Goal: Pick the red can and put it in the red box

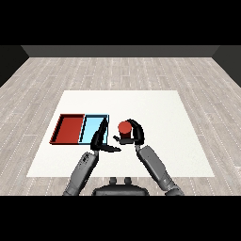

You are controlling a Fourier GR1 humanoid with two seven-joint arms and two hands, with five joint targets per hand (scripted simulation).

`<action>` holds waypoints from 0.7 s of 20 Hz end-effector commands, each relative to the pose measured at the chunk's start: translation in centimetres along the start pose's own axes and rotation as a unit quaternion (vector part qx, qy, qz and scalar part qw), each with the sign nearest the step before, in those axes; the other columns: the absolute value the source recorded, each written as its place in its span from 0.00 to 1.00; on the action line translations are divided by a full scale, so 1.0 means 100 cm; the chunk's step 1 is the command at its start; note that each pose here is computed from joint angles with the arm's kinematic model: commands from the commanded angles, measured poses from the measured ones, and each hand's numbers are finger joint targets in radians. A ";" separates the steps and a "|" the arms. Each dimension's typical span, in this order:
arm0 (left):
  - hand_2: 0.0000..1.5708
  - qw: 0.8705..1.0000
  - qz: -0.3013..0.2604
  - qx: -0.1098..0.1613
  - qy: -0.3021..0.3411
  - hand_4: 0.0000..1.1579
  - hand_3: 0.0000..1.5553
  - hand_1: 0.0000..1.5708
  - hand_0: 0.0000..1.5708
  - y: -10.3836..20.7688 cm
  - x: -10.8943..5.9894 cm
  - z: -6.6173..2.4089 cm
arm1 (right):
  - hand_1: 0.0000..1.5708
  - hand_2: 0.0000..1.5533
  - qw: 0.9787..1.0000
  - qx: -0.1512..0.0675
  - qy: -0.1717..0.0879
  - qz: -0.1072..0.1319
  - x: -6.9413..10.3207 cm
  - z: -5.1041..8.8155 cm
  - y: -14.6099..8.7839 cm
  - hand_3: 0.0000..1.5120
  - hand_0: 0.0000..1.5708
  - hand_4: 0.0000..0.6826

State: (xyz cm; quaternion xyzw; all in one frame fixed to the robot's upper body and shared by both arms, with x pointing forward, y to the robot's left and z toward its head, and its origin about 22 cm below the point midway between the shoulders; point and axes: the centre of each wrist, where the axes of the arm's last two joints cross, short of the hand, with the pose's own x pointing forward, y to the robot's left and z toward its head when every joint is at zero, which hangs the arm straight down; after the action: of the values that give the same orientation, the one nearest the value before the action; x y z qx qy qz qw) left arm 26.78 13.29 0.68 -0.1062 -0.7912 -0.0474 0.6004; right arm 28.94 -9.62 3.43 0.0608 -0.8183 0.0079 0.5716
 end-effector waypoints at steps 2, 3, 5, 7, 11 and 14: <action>0.00 1.000 0.007 -0.003 0.017 0.00 0.00 0.00 0.00 -0.010 -0.012 0.0013 | 0.93 0.93 1.000 0.006 -0.001 -0.002 0.011 -0.020 0.025 0.92 0.93 0.92; 0.00 1.000 0.011 -0.002 0.022 0.00 0.00 0.00 0.00 -0.010 -0.024 0.0022 | 0.93 0.93 1.000 -0.005 0.002 0.004 0.016 -0.017 0.020 0.92 0.93 0.93; 0.00 0.999 0.011 -0.012 0.034 0.00 0.00 0.00 0.00 -0.023 -0.033 -0.0021 | 0.93 0.93 1.000 0.011 -0.006 -0.005 0.008 0.001 0.012 0.91 0.93 0.93; 0.00 0.999 0.024 -0.012 0.025 0.00 0.00 0.00 0.00 -0.006 -0.026 -0.0180 | 0.92 0.93 1.000 0.007 -0.003 -0.002 -0.003 -0.005 0.018 0.92 0.92 0.93; 0.00 0.999 0.024 -0.022 0.037 0.00 0.00 0.00 0.00 -0.024 -0.012 -0.0079 | 0.92 0.92 1.000 0.007 -0.010 -0.004 -0.005 -0.002 0.026 0.91 0.92 0.93; 0.00 0.999 0.019 -0.007 0.042 0.00 0.00 0.00 0.00 -0.026 -0.036 -0.0129 | 0.91 0.92 1.000 0.009 0.003 0.007 -0.001 -0.005 0.029 0.91 0.91 0.92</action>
State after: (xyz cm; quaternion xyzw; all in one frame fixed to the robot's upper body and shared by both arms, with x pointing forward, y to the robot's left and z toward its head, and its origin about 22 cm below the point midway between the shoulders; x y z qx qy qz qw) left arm 27.79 10.79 -1.69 -0.1276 -0.7667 -0.0506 0.6272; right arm 29.64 -7.40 4.21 0.0647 -0.8188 0.0165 0.5701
